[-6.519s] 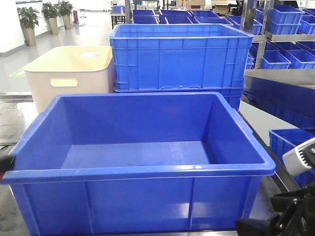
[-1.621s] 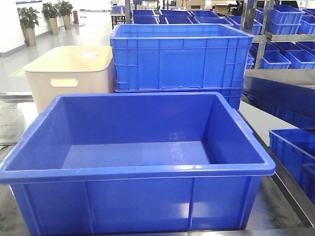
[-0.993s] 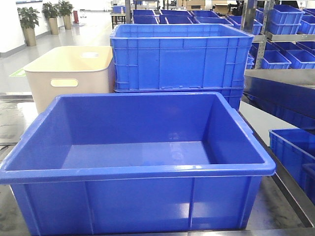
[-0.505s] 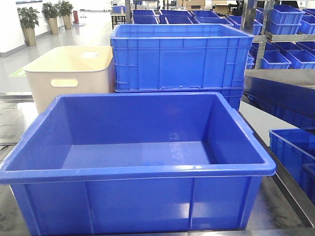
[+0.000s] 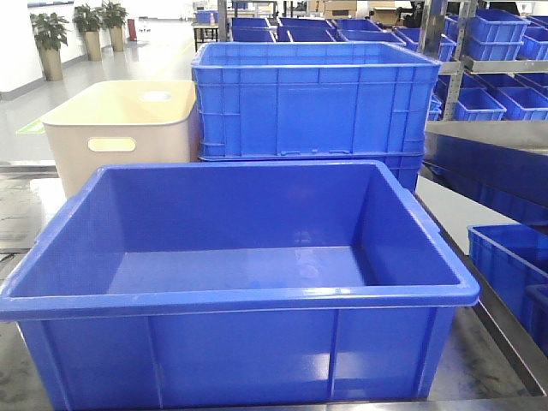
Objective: Pick red and yellow blocks into blue bin
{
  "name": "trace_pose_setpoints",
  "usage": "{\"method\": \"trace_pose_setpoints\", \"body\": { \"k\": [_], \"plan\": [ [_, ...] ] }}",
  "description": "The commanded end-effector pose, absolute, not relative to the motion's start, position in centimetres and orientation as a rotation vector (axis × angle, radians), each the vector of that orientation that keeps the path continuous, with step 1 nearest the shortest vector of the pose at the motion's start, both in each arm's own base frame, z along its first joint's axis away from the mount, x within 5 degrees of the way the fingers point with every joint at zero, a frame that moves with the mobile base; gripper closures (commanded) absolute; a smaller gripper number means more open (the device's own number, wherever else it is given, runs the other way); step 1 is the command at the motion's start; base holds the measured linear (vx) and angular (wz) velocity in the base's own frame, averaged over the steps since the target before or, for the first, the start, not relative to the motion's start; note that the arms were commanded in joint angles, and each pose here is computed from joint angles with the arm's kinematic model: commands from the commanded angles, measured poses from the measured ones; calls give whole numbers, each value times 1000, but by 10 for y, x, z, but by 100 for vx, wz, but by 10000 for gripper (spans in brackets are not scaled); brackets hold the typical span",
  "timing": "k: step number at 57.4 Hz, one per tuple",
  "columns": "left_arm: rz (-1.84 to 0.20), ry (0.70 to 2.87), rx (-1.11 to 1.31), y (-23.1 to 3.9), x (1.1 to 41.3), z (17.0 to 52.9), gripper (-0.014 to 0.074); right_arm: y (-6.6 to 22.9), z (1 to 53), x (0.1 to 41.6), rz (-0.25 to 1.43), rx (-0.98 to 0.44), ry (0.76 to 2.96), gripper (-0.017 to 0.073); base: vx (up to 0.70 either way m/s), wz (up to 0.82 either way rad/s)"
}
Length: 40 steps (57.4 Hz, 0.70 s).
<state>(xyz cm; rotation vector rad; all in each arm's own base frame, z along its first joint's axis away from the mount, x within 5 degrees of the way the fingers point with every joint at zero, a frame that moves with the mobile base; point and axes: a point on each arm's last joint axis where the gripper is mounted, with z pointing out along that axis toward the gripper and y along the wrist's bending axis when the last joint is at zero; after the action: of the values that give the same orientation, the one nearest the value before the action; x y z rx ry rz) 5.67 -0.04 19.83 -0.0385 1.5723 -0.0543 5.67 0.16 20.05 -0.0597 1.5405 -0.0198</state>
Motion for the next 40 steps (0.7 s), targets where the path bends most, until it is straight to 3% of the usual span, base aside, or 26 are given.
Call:
{"method": "trace_pose_setpoints", "body": {
  "k": [1, 40],
  "plan": [
    [-70, 1460, -37, -1, 54, 212, 594, 1, 205, 56, -40, -60, 1459, 569, 0, 0],
    [-70, 1460, -37, -1, 54, 212, 594, 2, 207, 56, -23, -60, 1439, 569, 0, 0]
  ]
}}
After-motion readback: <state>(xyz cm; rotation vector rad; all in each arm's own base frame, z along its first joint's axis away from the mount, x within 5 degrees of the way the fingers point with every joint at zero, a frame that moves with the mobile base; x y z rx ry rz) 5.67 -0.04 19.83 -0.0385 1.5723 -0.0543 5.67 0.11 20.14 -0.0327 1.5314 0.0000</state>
